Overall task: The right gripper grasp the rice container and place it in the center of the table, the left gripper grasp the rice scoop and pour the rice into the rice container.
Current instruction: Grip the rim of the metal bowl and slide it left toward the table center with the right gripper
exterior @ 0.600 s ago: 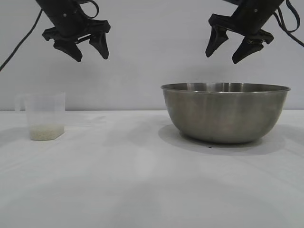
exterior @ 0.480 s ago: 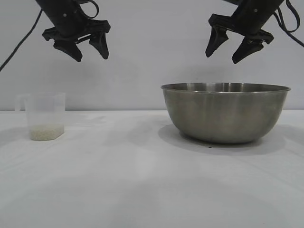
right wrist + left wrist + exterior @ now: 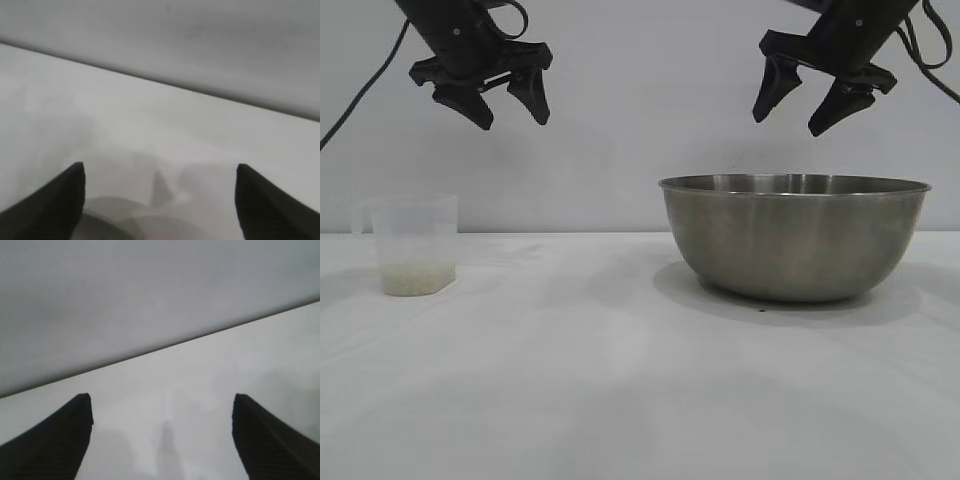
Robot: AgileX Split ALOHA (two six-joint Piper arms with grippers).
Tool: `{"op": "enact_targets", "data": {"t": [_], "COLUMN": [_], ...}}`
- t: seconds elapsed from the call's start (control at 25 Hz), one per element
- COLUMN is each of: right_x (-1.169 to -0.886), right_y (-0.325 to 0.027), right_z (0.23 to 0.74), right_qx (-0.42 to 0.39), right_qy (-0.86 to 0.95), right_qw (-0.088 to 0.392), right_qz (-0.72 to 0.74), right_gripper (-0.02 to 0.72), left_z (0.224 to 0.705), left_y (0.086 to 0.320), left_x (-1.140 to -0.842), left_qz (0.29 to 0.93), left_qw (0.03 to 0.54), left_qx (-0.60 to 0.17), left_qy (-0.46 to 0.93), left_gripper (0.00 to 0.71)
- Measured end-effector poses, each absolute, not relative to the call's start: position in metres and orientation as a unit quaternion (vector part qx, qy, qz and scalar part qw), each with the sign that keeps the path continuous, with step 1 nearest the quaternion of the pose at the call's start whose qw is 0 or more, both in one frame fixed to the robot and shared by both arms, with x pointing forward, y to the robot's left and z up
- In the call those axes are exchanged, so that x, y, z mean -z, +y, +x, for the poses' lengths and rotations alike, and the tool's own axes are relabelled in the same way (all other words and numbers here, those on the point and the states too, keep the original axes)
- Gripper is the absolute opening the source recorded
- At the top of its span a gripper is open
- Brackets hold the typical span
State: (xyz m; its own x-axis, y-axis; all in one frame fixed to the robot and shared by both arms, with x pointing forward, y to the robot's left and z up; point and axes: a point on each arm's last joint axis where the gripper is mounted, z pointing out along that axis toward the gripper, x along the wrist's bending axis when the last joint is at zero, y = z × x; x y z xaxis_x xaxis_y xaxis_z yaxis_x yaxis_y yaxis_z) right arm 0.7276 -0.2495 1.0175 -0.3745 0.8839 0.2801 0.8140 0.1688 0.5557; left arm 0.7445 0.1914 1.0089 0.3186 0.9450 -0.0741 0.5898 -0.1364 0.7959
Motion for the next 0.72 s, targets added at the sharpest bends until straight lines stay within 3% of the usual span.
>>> {"op": "enact_targets", "data": {"t": [0.32, 0.72], "right_x": [-1.064, -1.064], "right_y": [-0.261, -0.273], "right_z": [0.695, 0.686], "right_qx": [-0.289, -0.217], "right_qy": [0.761, 0.746], "right_qw": [0.018, 0.026], "right_qz": [0.581, 0.629], "right_gripper": [0.580, 0.580], "left_z": [0.744, 0.743], "left_y": [0.191, 0.191], "left_x": [-1.009, -1.008], "left_qz": [0.718, 0.722], "left_qw": [0.380, 0.376], "left_qx": [-0.232, -0.226], "left_qy": [0.535, 0.536], "left_gripper": [0.525, 0.525]}}
